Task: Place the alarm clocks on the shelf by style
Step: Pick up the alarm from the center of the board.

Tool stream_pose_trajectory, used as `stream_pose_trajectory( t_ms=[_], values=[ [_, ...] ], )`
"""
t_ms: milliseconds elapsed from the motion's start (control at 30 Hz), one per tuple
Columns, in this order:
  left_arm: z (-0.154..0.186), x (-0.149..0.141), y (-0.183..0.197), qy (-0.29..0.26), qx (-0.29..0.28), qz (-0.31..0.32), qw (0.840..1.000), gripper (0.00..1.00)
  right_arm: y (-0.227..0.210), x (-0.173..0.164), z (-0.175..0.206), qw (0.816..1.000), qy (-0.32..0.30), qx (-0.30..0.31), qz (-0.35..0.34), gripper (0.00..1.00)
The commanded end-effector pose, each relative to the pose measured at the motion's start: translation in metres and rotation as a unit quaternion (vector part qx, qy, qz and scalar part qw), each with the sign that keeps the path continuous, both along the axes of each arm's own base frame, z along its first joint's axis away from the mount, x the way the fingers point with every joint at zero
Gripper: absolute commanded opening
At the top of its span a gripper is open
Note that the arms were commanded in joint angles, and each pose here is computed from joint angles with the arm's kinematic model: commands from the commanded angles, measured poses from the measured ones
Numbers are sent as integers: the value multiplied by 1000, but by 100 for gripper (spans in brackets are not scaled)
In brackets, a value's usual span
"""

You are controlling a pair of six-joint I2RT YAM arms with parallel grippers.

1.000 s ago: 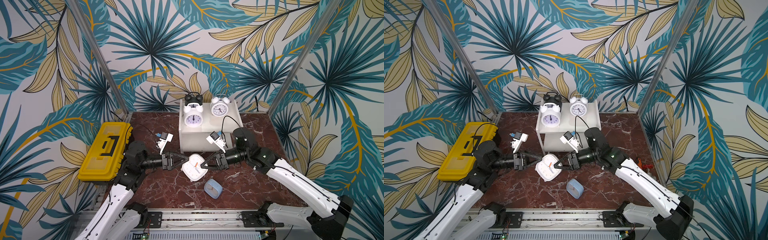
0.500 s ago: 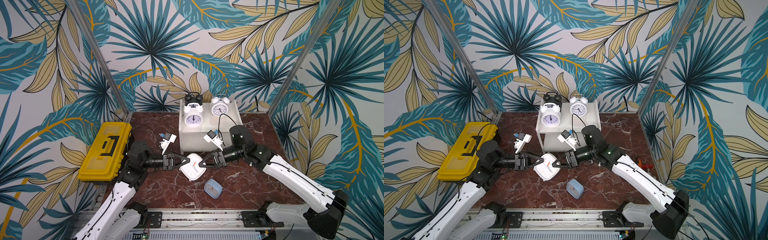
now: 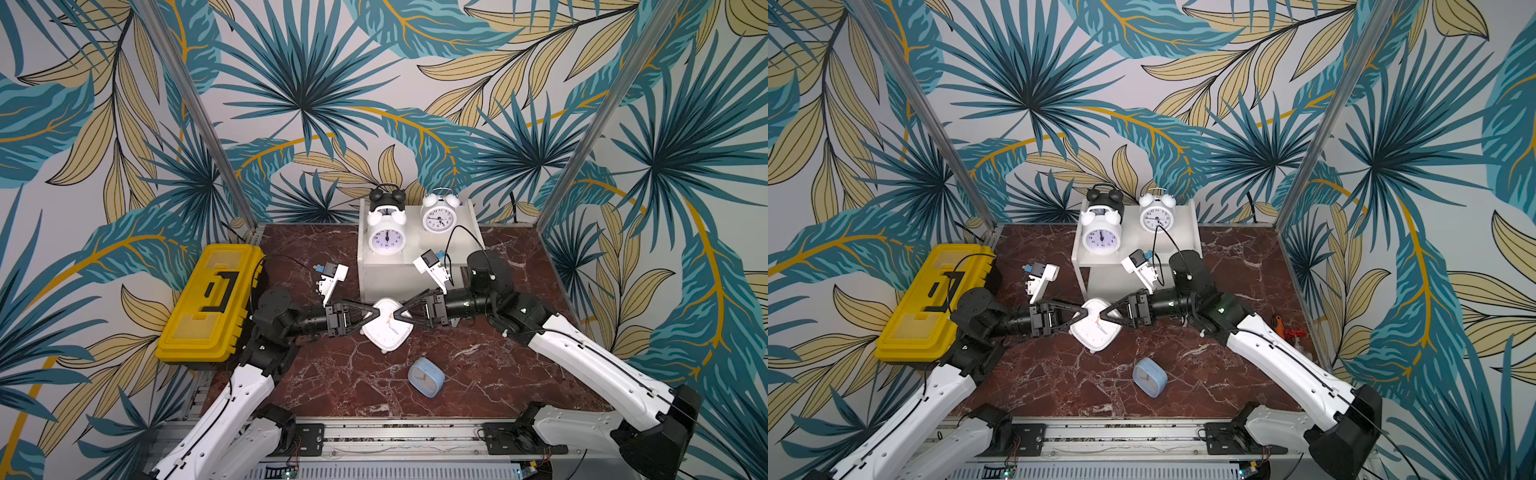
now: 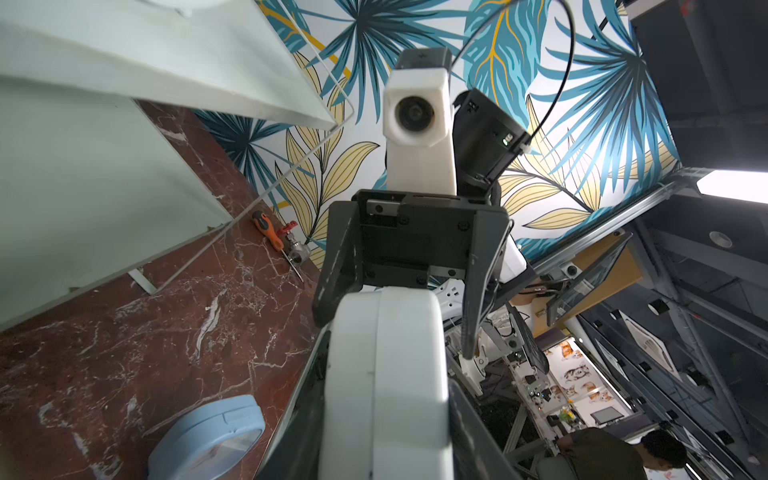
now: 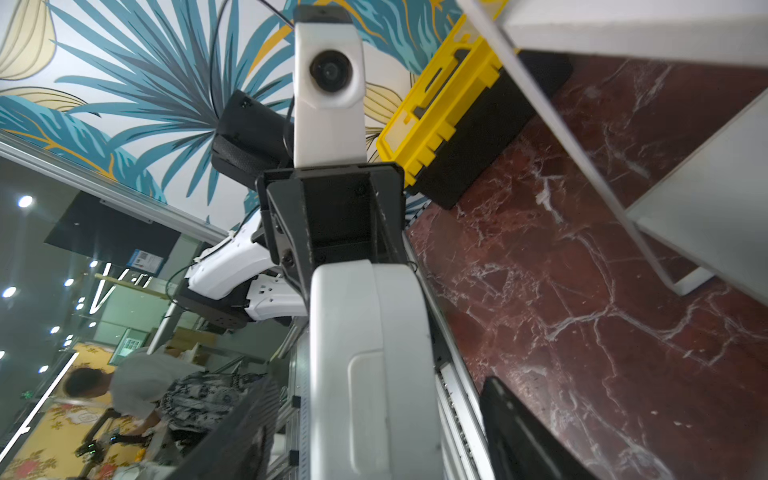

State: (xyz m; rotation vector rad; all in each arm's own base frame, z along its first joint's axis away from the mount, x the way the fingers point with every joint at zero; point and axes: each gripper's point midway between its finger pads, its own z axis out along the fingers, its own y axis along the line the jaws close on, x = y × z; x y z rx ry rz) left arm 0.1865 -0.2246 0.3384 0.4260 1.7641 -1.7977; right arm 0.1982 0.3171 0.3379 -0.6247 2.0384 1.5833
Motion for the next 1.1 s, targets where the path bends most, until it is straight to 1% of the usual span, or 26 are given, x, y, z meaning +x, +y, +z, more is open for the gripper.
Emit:
stream_pose_trajectory(
  t_ms=[0, 67, 133, 167, 267, 367, 467, 500, 567, 600, 667, 767, 833, 900, 1067],
  values=[
    [31, 5, 7, -39, -61, 36, 997, 21, -3, 18, 22, 993, -10, 78, -90, 85],
    [35, 8, 9, -42, -72, 49, 995, 21, -2, 16, 22, 989, -13, 99, -111, 87],
    [37, 11, 11, -41, -83, 61, 994, 21, 0, 13, 21, 986, -22, 107, -127, 88],
    [38, 11, 12, -41, -87, 64, 993, 21, 6, 4, 20, 987, -24, 107, -121, 88],
    [37, 11, 13, -41, -91, 65, 993, 21, 7, 2, 16, 985, -29, 106, -134, 83],
    [34, 10, 12, -37, -89, 61, 994, 21, 7, 3, 18, 984, -33, 103, -139, 73],
    [34, 8, 12, -38, -87, 58, 994, 24, 11, 3, 22, 986, -39, 99, -131, 56],
    [34, 8, 12, -38, -85, 60, 994, 28, 13, 2, 23, 987, -39, 98, -125, 51],
    [35, 7, 13, -40, -82, 63, 994, 41, 16, 1, 24, 988, -40, 95, -115, 43],
    [34, 7, 13, -42, -78, 65, 994, 53, 16, -1, 24, 989, -40, 94, -111, 39],
    [32, 9, 14, -42, -69, 74, 994, 74, 16, -3, 23, 989, -41, 89, -107, 33],
    [33, 6, 14, -49, -52, 75, 995, 100, 15, -6, 19, 991, -44, 73, -101, 31],
    [38, 4, 14, -58, -43, 76, 995, 100, 13, -8, 17, 992, -48, 61, -97, 31],
    [40, 5, 14, -56, -28, 78, 995, 100, 9, -10, 15, 993, -57, 44, -98, 30],
    [41, 15, 13, -22, -18, 91, 995, 100, 0, -9, 15, 991, -82, 1, -106, 30]
  ],
)
